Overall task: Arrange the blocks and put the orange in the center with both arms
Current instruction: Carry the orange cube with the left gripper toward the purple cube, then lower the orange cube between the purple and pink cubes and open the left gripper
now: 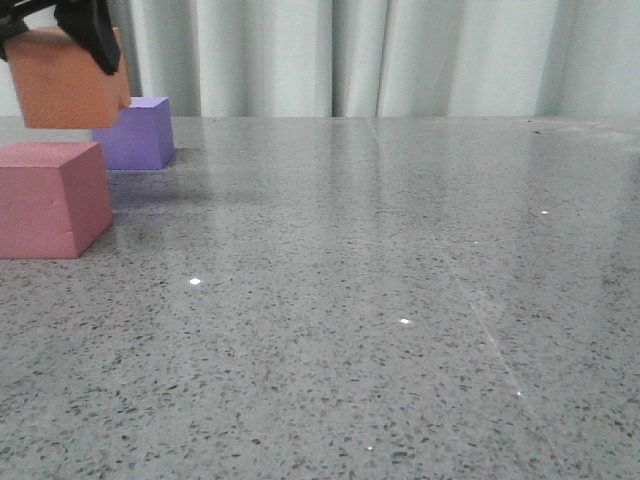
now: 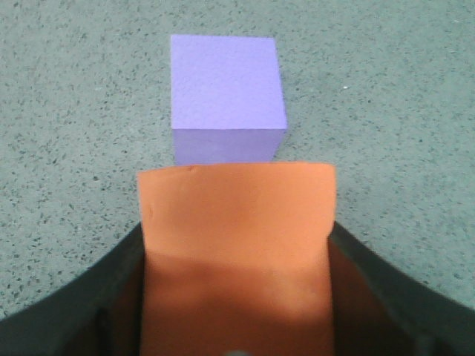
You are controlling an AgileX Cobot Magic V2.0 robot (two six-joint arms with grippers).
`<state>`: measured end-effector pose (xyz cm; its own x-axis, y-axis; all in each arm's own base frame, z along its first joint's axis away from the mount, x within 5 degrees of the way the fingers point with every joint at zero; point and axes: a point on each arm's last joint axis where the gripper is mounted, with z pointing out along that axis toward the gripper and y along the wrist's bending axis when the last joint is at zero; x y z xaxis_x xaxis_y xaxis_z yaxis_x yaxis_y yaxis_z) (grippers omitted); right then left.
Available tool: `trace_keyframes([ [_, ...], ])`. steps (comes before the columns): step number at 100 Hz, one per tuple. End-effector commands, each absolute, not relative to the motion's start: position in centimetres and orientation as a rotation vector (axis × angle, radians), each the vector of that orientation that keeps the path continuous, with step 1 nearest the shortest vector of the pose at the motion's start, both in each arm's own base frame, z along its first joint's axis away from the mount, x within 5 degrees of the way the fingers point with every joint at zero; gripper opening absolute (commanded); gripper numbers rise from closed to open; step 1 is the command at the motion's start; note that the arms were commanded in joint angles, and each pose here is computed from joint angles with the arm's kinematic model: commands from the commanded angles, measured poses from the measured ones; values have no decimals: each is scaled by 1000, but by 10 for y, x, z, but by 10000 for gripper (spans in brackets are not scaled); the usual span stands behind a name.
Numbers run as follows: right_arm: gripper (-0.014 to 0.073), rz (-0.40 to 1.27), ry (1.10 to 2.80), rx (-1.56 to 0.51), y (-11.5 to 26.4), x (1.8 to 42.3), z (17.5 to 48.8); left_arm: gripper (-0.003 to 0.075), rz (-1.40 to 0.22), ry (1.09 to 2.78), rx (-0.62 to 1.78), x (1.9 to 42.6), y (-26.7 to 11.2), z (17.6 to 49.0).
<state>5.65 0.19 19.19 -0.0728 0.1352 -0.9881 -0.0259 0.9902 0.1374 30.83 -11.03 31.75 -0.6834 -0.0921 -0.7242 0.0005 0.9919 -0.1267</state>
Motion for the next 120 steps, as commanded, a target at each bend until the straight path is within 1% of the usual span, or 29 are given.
trace_keyframes([
  [1, -119, 132, 1522, 78, 2, 54, 205, 176, -217, 2205, -69, 306, -107, 338],
  [21, -119, 132, 1522, 78, 2, 54, 205, 176, -228, 2203, -54, 310, -109, 328],
  [55, -119, 132, 1522, 78, 2, 54, 205, 176, -218, 2282, -57, 326, -117, 299],
  [71, -119, 132, 1522, 78, 2, 54, 205, 176, -235, 2278, -61, 328, -119, 297],
  [120, -119, 132, 1522, 78, 2, 54, 205, 181, -223, 2279, -30, 328, -119, 296],
])
